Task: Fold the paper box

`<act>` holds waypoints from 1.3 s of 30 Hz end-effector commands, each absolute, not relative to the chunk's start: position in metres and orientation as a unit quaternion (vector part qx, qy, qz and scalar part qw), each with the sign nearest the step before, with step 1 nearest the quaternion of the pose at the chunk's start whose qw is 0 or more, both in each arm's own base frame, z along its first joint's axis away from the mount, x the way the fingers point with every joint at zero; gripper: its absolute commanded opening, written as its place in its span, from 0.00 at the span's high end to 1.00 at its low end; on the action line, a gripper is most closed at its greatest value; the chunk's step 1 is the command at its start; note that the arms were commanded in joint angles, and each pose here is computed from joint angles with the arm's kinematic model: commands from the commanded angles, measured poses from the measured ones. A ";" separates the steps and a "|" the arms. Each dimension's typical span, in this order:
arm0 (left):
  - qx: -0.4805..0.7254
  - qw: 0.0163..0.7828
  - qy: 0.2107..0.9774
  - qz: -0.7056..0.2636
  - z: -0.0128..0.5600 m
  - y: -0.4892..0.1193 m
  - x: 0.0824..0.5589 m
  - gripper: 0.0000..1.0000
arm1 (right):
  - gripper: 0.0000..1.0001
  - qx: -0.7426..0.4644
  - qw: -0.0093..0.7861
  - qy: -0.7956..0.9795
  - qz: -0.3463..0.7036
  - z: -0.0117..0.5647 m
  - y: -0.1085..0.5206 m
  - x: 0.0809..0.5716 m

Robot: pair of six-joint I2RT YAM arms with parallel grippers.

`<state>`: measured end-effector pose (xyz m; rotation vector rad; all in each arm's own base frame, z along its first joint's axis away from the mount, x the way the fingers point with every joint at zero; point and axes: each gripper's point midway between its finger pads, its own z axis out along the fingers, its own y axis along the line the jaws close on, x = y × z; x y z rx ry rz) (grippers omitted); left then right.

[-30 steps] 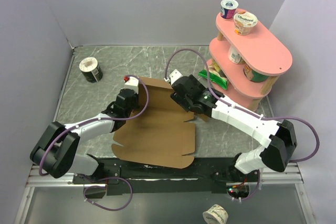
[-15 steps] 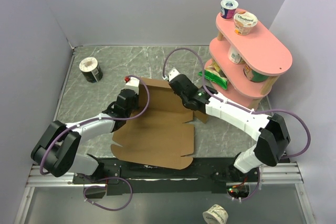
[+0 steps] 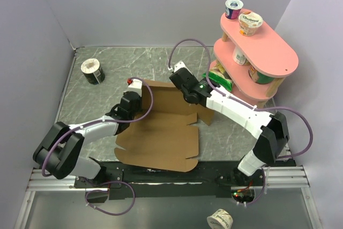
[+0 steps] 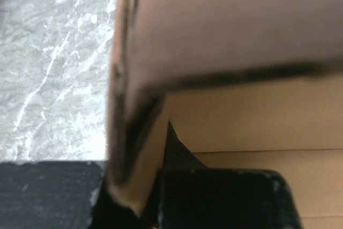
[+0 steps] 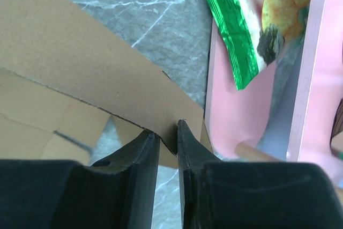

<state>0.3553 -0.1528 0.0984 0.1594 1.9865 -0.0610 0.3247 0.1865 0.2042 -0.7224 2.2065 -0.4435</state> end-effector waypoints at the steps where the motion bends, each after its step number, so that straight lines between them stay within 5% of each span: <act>1: 0.054 0.571 0.815 -0.082 0.123 -0.188 0.365 0.99 | 0.78 -0.206 0.414 0.880 -0.105 0.221 0.219 0.338; 11: 0.036 0.573 0.814 -0.086 0.124 -0.195 0.367 0.99 | 0.74 -0.214 0.405 0.874 -0.162 0.214 0.224 0.344; 15: 0.042 0.571 0.818 -0.058 0.118 -0.188 0.370 0.99 | 0.41 -0.215 0.408 0.869 -0.178 0.219 0.214 0.342; 18: 0.050 0.572 0.816 -0.064 0.118 -0.190 0.367 0.99 | 0.32 -0.231 0.421 0.856 -0.193 0.222 0.203 0.341; 32: 0.060 0.569 0.818 -0.065 0.118 -0.193 0.370 0.99 | 0.22 -0.259 0.401 0.852 -0.215 0.206 0.155 0.328; 39: 0.064 0.567 0.819 -0.062 0.117 -0.192 0.370 0.99 | 0.37 -0.262 0.394 0.853 -0.219 0.204 0.145 0.328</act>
